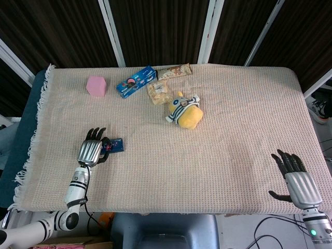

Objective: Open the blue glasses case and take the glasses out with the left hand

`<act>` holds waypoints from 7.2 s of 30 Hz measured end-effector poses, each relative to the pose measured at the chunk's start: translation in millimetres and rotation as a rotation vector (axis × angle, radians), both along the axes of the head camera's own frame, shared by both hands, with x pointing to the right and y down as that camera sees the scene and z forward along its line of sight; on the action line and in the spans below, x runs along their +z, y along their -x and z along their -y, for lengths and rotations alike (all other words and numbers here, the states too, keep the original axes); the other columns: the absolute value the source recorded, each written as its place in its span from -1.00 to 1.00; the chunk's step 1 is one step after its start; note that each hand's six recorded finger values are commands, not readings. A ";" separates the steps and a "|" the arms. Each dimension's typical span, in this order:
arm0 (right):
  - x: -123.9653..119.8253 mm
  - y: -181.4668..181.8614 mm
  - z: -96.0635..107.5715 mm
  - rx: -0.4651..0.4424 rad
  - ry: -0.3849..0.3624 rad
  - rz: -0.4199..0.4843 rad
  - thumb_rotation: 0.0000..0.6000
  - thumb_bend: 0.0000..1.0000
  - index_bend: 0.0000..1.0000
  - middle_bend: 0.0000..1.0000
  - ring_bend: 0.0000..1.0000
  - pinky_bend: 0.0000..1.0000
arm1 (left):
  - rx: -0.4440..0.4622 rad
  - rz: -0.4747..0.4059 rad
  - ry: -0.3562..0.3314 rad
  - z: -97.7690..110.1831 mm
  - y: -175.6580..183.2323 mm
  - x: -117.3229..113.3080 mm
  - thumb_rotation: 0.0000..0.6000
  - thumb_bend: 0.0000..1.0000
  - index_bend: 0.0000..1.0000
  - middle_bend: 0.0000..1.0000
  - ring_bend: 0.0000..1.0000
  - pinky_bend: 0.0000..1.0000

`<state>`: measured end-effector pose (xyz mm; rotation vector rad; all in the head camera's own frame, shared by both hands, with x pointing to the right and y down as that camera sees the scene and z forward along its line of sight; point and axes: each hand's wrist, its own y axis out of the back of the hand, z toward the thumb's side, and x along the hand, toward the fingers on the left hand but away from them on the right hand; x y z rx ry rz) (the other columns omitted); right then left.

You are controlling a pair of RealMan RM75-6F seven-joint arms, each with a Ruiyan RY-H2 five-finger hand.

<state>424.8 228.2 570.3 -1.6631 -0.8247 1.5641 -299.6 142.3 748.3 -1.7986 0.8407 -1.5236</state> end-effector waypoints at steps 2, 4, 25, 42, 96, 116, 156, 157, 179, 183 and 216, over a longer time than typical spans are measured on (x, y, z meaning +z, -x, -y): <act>0.2 0.3 -0.1 -0.001 0.001 0.000 1.00 -0.63 -1.00 -1.00 -1.00 -1.00 | 0.017 0.018 -0.006 0.5 0.8 -0.5 1.00 -0.24 -0.04 -0.83 -1.00 -1.00; 0.2 0.2 -0.3 -0.001 0.001 -0.001 1.00 -0.63 -1.00 -1.00 -1.00 -1.00 | 0.046 0.050 -0.028 2.2 2.6 -1.4 1.00 -0.23 0.01 -0.80 -1.00 -1.00; -3.0 -1.1 -0.7 0.004 -0.006 0.003 1.00 -0.63 -1.00 -1.00 -1.00 -1.00 | 0.116 0.116 -0.142 17.2 -2.1 -1.9 1.00 -0.13 0.19 -0.67 -0.94 -0.97; -7.3 -9.2 4.1 0.032 -0.017 0.001 1.00 -0.63 -1.00 -1.00 -1.00 -1.00 | 0.045 0.153 -0.164 64.7 -13.4 16.1 1.00 -0.19 -0.39 -0.71 -0.94 -0.98; 6.5 6.6 -3.7 -0.023 0.037 -0.003 1.00 -0.63 -1.00 -1.00 -1.00 -1.00 | 0.205 0.231 0.069 -45.3 82.8 -36.3 1.00 0.38 -0.14 -0.96 -1.00 -1.00; 3.2 7.8 -6.7 -0.029 0.033 0.006 1.00 -0.63 -1.00 -1.00 -1.00 -1.00 | 0.493 0.166 0.073 -129.5 42.8 -75.4 1.00 0.33 -0.26 -1.00 -1.00 -1.00; -13.8 -5.9 -1.5 0.006 -0.012 0.035 1.00 -0.63 -1.00 -1.00 -1.00 -1.00 | 0.400 0.058 0.034 -62.0 -44.5 -41.8 1.00 0.10 -0.87 -1.00 -1.00 -1.00; -13.6 -5.5 -1.9 0.004 -0.011 0.035 1.00 -0.63 -1.00 -1.00 -1.00 -1.00 | 0.393 0.043 0.021 -60.9 -44.9 -46.1 1.00 0.02 -0.82 -1.00 -1.00 -1.00; -5.2 -1.9 -2.3 -0.005 0.011 0.017 1.00 -0.63 -1.00 -1.00 -1.00 -1.00 | 0.072 -0.101 0.086 -28.1 -10.3 -27.6 1.00 -0.13 -0.40 -1.00 -1.00 -1.00; -5.7 -2.5 -1.6 -0.002 0.009 0.018 1.00 -0.63 -1.00 -1.00 -1.00 -1.00 | 0.072 -0.087 0.098 -28.2 -9.1 -22.7 1.00 -0.13 -0.40 -1.00 -1.00 -1.00; -7.3 -3.6 -2.1 0.002 0.003 0.018 1.00 -0.63 -1.00 -1.00 -1.00 -1.00 | 0.057 -0.074 0.127 -26.8 -7.4 -15.7 1.00 -0.13 -0.20 -1.00 -1.00 -1.00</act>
